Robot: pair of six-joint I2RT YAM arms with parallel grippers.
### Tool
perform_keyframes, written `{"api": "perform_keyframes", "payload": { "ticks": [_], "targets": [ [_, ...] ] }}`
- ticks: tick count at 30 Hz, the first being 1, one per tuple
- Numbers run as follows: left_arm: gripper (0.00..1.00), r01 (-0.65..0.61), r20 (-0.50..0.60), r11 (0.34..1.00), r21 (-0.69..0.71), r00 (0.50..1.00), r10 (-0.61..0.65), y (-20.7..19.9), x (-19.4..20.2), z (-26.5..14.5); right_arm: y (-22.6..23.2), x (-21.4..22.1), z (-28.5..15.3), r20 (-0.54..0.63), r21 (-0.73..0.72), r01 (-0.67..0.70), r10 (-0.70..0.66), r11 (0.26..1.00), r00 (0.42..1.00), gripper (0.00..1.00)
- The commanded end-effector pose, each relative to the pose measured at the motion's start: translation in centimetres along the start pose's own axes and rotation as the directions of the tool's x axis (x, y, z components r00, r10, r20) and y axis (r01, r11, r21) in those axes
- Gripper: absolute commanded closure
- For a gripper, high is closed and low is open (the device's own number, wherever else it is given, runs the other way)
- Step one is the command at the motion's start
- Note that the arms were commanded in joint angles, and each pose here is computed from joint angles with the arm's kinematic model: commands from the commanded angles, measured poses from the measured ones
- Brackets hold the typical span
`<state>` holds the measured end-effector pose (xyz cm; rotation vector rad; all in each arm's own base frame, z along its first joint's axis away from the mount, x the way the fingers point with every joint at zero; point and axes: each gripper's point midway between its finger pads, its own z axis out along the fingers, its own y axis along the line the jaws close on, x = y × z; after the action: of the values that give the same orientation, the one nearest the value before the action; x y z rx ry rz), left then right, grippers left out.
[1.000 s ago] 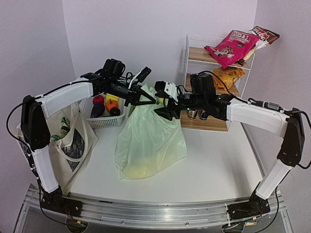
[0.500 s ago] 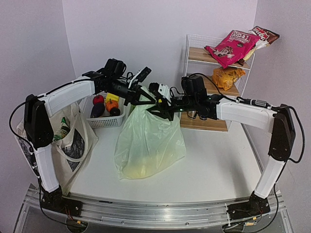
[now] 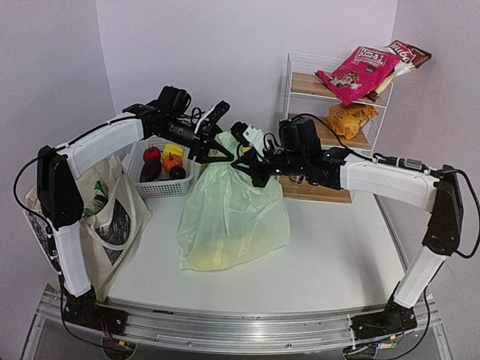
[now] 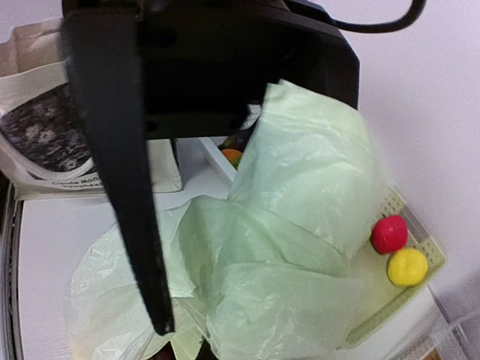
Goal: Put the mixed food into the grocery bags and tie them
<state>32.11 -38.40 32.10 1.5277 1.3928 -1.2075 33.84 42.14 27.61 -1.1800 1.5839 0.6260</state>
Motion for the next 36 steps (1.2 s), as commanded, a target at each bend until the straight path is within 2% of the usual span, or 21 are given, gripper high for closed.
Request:
{"api": "perform_keyframes", "payload": {
  "ticks": [1,5,9,11,14,19,22,31,34,36],
  "targets": [
    [0.37,-0.186,-0.037,0.969,-0.163,0.983,0.182,0.9,-2.9,-2.5,-1.8,-2.2,-3.3,-0.030,0.277,-0.160,0.175,0.947,0.984,1.00],
    [0.25,-0.262,-0.097,0.935,-0.241,0.965,0.245,1.0,-3.3,-3.7,-3.1,-1.3,-6.3,-0.065,0.469,-0.298,0.369,0.831,0.927,1.00],
    [0.20,-0.300,-0.140,0.916,-0.267,0.952,0.271,0.3,-3.5,-3.9,-2.1,-0.1,-7.3,-0.087,0.522,-0.424,0.540,0.740,0.837,1.00],
    [0.19,-0.264,-0.171,0.934,-0.241,0.959,0.227,-0.6,-1.7,-2.7,-0.9,0.0,-6.5,-0.117,0.485,-0.474,0.592,0.735,0.798,1.00],
    [0.11,-0.188,-0.175,0.967,-0.173,0.972,0.157,-2.4,1.1,-0.8,1.0,-0.7,-5.3,-0.144,0.385,-0.548,0.635,0.743,0.759,1.00],
    [0.03,-0.137,-0.125,0.955,-0.264,0.986,0.107,0.0,0.8,-0.1,2.9,-1.2,-5.2,-0.195,0.284,-0.579,0.637,0.764,0.746,1.00],
    [0.03,-0.142,-0.097,0.949,-0.281,0.988,0.119,0.9,0.3,0.3,3.4,-0.4,-5.7,-0.216,0.261,-0.603,0.655,0.753,0.724,1.00],
    [0.01,-0.149,-0.095,0.986,-0.073,0.985,0.142,-2.4,4.0,4.0,4.3,-1.0,-6.3,-0.239,0.164,-0.685,0.702,0.710,0.671,1.00],
    [0.06,-0.154,-0.095,0.987,-0.048,0.984,0.149,-2.5,4.5,4.4,4.5,-1.5,-6.2,-0.238,0.130,-0.692,0.700,0.710,0.673,1.00],
    [0.17,-0.162,-0.090,0.986,-0.030,0.983,0.159,-2.7,4.6,4.5,4.6,-1.8,-6.0,-0.236,0.111,-0.698,0.701,0.708,0.673,1.00]
  ]
}}
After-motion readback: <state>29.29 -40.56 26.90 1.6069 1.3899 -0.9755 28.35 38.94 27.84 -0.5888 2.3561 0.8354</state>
